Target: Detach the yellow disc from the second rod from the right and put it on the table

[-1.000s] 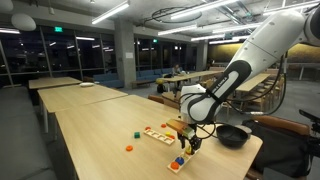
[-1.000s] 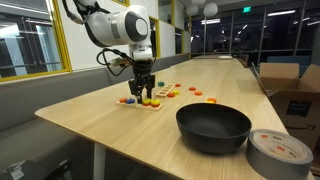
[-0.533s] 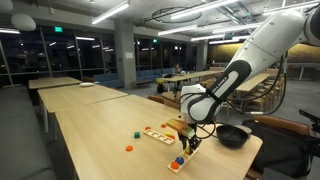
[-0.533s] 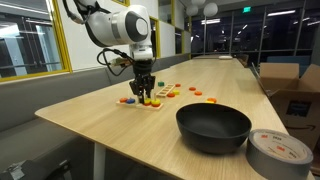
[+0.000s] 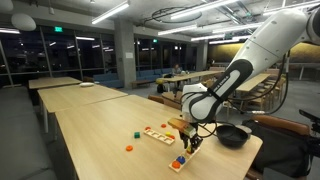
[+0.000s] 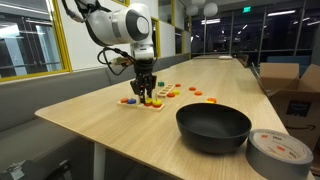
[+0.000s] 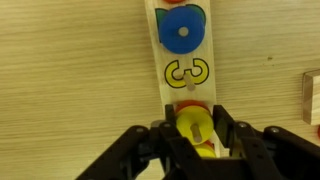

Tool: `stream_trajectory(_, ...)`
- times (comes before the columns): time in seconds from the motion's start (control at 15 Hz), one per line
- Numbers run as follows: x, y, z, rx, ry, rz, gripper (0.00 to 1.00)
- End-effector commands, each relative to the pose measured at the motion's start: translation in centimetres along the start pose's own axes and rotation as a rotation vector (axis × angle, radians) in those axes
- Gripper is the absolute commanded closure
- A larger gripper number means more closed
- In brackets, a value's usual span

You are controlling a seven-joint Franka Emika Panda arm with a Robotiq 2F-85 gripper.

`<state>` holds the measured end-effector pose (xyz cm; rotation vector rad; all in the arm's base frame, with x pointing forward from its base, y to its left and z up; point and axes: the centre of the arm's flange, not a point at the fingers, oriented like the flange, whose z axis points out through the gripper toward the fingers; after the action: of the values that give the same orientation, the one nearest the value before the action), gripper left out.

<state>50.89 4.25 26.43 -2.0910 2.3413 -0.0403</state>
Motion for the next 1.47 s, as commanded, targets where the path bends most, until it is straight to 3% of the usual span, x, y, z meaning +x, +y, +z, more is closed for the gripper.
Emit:
stream_trajectory(0.0,0.6,0.9,-1.8,0.002,0.011,-0.017,0.83)
stream_trajectory(0.73,1.2,1.8,-6.5,-0.002,0.016,-0.062,0.83)
stream_trajectory(1.4,-4.6,-2.8,-15.3,0.077,0.007,-0.186,0.83)
